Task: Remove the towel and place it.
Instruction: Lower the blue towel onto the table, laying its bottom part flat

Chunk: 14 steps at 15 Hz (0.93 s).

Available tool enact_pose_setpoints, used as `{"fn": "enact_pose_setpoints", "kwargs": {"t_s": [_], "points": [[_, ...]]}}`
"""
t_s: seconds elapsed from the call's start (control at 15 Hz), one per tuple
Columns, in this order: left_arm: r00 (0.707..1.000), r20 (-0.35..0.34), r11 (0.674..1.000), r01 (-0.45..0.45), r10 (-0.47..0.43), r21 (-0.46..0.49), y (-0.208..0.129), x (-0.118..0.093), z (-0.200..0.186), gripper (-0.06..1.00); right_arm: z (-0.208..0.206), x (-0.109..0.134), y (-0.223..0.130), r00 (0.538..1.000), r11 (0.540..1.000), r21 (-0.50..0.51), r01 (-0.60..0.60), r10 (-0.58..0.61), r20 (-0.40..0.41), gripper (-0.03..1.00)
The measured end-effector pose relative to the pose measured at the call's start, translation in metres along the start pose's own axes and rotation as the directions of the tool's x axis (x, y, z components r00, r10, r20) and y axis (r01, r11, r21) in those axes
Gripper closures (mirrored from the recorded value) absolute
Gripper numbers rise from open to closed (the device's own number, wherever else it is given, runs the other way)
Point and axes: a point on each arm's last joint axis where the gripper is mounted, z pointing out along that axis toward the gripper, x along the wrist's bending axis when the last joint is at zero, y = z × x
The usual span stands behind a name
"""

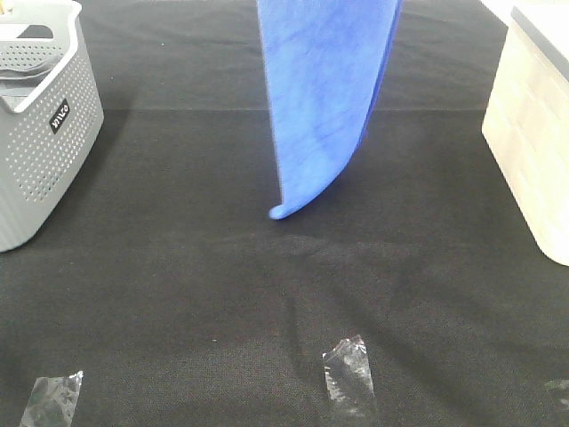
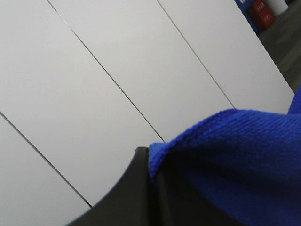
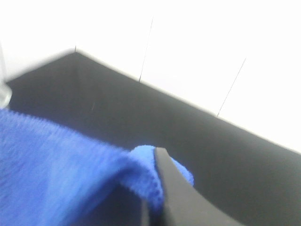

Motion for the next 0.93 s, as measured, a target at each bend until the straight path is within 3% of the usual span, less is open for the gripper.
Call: {"fn": "enact_pose_setpoints", "kwargs": {"t_s": [0.2,0.4,0.47,0.93], "points": [[0.997,-0.075,0.995,-0.027,0.02,-0.094,-0.024,0.02,0.01,0.94,0.013,-0.005,0.01,0.998,0.981,-0.194,0.013,-0.001,0.063,0.94],[0.991,-0.131,0.984,-0.058,0.036,-0.17,-0.047,0.035,0.019,0.94,0.027,-0.008,0.014,0.993,0.939,-0.343,0.029,0.012,0.117,0.94],[0.986,-0.165,0.975,-0.074,0.04,-0.208,-0.065,0.042,0.032,0.94,0.045,-0.009,0.008,0.989,0.906,-0.421,0.04,0.025,0.148,0.94],[0.96,-0.263,0.954,-0.164,0.096,-0.251,-0.122,0.033,0.101,0.94,0.113,-0.009,-0.009,0.982,0.86,-0.503,0.086,0.013,0.19,0.94]]}}
